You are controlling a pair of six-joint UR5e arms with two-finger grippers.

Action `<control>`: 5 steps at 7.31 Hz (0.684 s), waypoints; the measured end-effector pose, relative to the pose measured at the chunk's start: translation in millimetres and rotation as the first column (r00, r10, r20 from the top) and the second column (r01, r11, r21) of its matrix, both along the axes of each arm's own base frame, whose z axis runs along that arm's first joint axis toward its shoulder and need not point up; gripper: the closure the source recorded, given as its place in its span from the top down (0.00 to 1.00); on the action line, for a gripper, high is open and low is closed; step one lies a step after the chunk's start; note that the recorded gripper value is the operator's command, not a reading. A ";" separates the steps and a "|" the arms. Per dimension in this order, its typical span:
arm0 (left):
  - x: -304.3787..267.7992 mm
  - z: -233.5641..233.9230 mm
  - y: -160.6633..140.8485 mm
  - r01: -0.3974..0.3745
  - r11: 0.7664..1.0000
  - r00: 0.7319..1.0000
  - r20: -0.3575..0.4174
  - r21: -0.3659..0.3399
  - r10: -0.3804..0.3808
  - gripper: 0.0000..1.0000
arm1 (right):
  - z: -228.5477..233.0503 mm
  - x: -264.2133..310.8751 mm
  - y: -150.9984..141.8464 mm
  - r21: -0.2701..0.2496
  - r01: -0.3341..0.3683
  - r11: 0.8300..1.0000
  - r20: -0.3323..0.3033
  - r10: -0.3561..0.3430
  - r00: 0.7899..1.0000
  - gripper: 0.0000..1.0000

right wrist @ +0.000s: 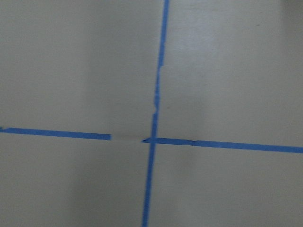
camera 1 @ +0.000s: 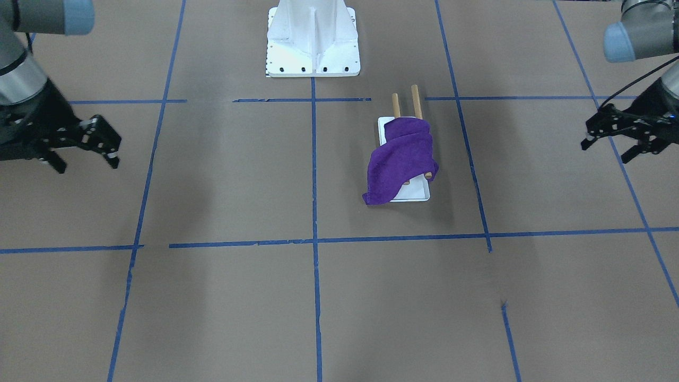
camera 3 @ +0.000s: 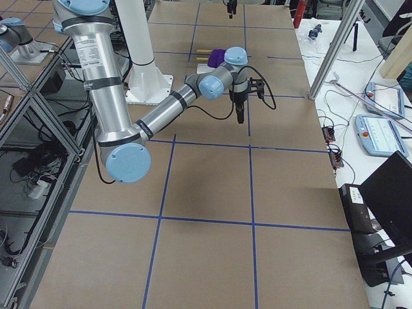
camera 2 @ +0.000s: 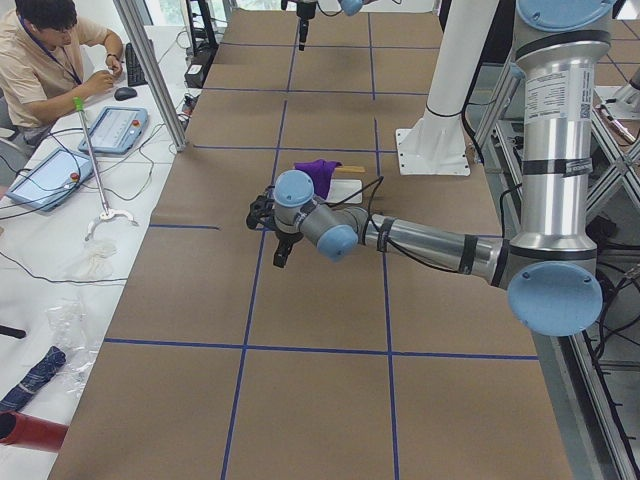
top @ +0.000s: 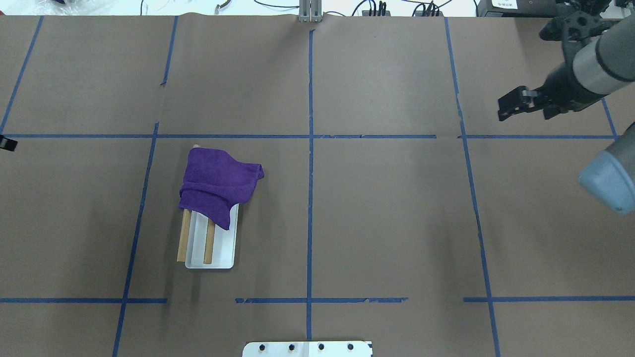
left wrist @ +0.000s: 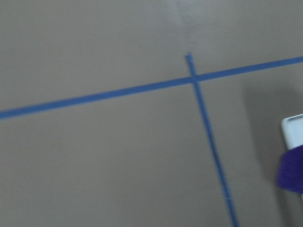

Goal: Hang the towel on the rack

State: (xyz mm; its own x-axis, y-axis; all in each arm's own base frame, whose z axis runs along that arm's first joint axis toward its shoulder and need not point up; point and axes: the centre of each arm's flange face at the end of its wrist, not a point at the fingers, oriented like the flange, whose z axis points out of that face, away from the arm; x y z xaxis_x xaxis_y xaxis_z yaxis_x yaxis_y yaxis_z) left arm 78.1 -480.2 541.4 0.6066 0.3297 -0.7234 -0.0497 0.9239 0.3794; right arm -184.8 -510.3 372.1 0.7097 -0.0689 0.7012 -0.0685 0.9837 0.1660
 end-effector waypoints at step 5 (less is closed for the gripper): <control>-127.5 56.9 -9.8 0.013 0.997 0.992 0.125 -0.074 -0.004 1.00 | 185.0 192.1 -32.4 -0.002 0.156 0.988 -0.042 -0.156 0.987 1.00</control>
